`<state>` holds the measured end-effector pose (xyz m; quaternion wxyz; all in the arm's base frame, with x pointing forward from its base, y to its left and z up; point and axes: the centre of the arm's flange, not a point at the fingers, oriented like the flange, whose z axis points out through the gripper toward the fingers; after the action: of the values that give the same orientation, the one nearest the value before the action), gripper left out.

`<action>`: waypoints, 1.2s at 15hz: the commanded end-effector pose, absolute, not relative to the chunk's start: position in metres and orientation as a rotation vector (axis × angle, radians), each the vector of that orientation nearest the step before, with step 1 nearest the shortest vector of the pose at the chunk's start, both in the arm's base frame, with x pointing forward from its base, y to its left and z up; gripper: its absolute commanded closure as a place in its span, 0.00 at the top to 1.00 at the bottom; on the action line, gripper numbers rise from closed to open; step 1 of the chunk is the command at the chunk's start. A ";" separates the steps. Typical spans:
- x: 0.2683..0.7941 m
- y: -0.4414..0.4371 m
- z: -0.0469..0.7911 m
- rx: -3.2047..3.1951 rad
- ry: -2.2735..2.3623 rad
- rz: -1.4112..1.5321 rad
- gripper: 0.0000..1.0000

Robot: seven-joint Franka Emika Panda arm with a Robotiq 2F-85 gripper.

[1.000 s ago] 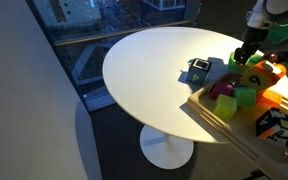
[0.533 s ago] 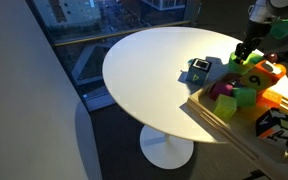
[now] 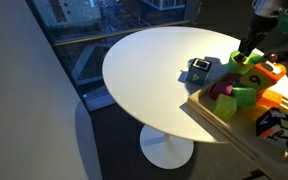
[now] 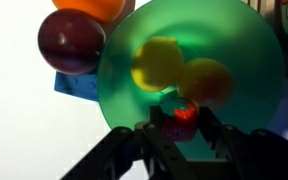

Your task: Put the purple and orange plush toy on the table

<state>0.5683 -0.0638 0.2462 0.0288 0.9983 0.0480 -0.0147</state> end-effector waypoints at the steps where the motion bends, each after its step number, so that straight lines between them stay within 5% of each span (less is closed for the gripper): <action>1: 0.551 -0.067 0.270 3.092 0.189 -0.033 0.19; 18: 0.473 -0.106 0.312 3.103 0.304 -0.068 0.19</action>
<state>0.4949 -0.0929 0.2999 0.0228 0.9959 0.0863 -0.0142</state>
